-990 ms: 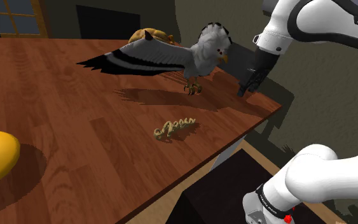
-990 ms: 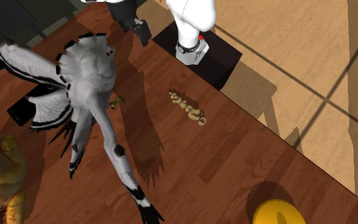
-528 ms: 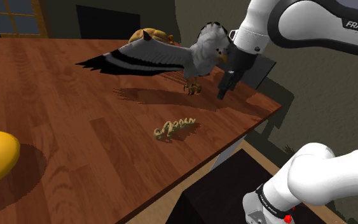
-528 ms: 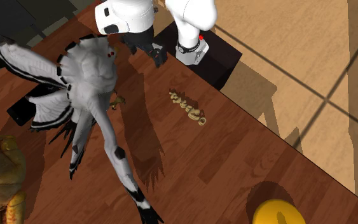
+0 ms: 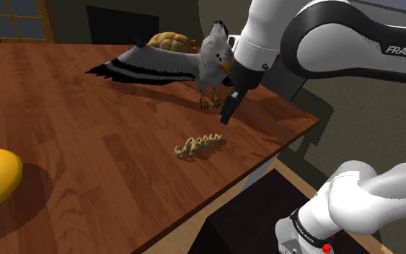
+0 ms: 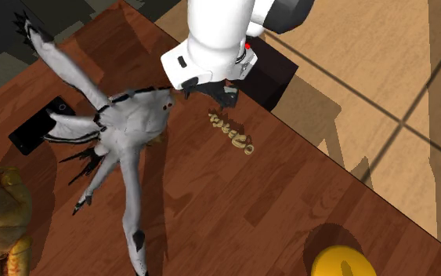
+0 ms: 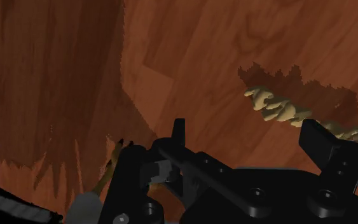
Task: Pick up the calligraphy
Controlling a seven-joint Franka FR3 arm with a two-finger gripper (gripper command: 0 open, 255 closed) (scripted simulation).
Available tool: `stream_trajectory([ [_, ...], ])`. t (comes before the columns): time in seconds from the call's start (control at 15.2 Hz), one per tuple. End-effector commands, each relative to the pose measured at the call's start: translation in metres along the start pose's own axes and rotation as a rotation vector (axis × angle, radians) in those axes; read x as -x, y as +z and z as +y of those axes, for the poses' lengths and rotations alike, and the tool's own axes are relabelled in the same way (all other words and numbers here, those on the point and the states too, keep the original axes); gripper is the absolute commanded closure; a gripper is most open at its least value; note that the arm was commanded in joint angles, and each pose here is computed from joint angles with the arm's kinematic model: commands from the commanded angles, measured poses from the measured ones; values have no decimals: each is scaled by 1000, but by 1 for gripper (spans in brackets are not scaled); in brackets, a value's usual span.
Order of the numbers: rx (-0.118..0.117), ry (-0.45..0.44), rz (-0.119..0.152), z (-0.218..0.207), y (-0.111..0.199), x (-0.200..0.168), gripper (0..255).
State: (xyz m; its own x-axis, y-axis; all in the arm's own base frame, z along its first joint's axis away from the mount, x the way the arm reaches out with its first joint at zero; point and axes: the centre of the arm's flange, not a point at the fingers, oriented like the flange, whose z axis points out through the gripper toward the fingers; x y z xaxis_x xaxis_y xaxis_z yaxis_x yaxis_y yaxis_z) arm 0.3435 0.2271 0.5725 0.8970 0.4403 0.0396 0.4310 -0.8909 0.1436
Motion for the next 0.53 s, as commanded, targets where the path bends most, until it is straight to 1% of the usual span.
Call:
stream_trajectory([
  [0.0,21,-56,-5,-27,9,-12,0],
  [0.46,103,-244,31,-125,23,-35,0],
])
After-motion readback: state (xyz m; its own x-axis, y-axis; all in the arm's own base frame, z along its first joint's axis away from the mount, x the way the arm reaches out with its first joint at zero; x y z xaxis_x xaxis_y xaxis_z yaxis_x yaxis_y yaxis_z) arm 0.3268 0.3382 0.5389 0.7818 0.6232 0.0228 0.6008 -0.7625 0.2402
